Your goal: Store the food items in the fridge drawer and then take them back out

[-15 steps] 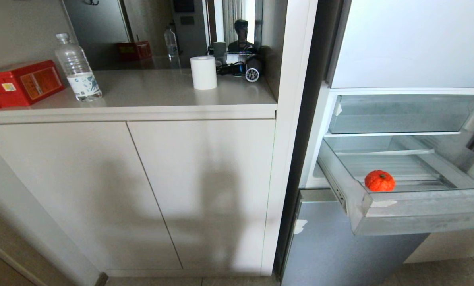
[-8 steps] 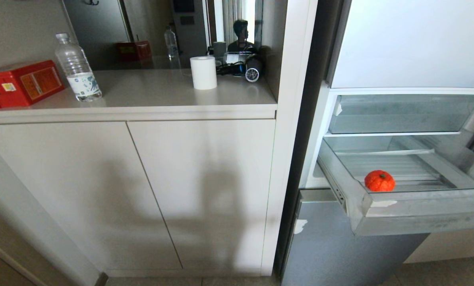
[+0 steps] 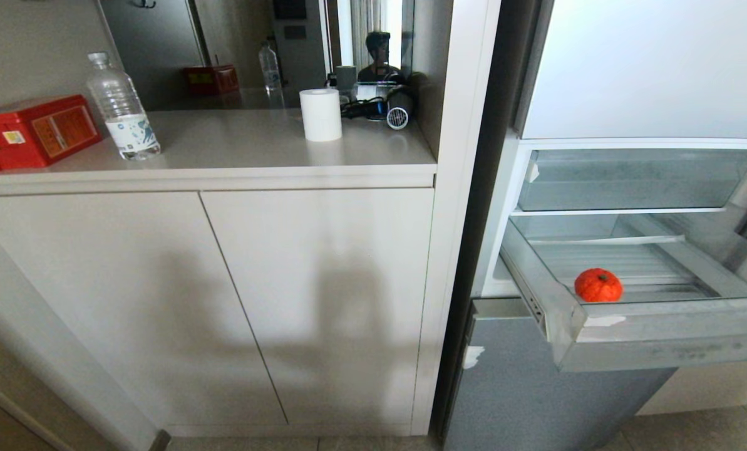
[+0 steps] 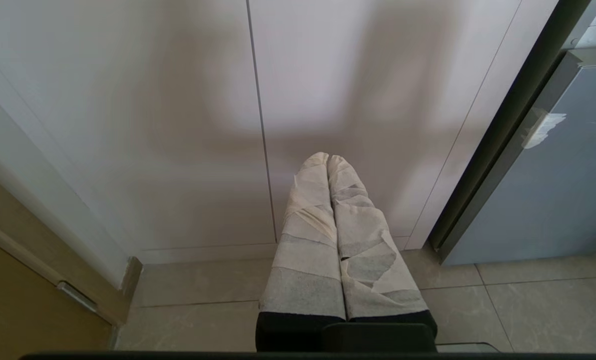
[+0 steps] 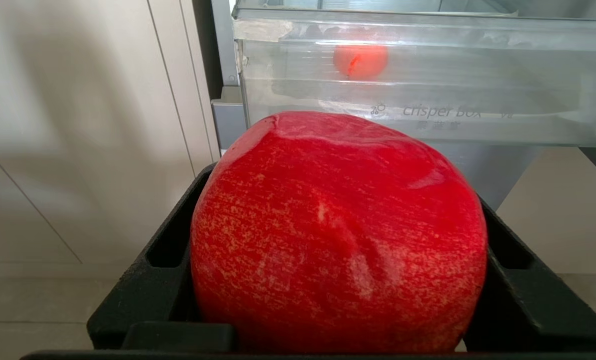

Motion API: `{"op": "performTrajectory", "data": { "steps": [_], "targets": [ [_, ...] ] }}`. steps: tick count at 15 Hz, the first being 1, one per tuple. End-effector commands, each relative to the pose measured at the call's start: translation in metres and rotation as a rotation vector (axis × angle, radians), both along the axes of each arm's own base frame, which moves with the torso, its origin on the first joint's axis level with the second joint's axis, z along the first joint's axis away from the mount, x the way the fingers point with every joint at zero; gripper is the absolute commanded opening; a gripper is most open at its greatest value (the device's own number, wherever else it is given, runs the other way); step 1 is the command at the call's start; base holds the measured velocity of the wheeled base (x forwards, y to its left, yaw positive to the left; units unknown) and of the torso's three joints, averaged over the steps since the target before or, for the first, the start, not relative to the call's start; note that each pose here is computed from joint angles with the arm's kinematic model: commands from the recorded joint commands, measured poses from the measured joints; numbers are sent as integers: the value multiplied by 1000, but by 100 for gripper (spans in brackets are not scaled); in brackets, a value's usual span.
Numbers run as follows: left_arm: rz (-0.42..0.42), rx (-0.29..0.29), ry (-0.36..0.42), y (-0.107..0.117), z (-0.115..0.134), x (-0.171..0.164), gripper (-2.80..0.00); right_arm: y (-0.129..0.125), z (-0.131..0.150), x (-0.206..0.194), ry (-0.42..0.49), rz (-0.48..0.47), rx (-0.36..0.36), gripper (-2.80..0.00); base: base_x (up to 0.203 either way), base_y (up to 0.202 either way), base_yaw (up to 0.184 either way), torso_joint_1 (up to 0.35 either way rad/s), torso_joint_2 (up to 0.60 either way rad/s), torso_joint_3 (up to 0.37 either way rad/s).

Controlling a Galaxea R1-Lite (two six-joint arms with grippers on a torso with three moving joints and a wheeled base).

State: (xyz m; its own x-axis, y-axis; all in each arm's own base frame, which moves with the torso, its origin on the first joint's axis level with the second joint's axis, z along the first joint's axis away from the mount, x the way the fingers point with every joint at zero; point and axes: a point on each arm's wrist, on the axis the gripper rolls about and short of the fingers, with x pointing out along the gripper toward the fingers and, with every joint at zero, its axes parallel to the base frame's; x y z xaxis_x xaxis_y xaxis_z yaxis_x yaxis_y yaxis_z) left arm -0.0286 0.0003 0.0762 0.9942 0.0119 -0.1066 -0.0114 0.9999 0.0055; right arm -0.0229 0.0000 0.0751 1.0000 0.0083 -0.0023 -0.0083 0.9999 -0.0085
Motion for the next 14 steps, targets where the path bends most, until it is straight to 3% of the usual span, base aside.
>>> {"op": "performTrajectory", "data": {
  "steps": [1, 14],
  "targets": [
    [0, 0, 1, 0, 0, 0, -280, 0, 0, 0, -1, 1, -1, -280, 0, 0, 0, 0, 0, 0],
    [0, 0, 1, 0, 0, 0, -280, 0, 0, 0, -1, 1, -1, -280, 0, 0, 0, 0, 0, 0]
  ]
}}
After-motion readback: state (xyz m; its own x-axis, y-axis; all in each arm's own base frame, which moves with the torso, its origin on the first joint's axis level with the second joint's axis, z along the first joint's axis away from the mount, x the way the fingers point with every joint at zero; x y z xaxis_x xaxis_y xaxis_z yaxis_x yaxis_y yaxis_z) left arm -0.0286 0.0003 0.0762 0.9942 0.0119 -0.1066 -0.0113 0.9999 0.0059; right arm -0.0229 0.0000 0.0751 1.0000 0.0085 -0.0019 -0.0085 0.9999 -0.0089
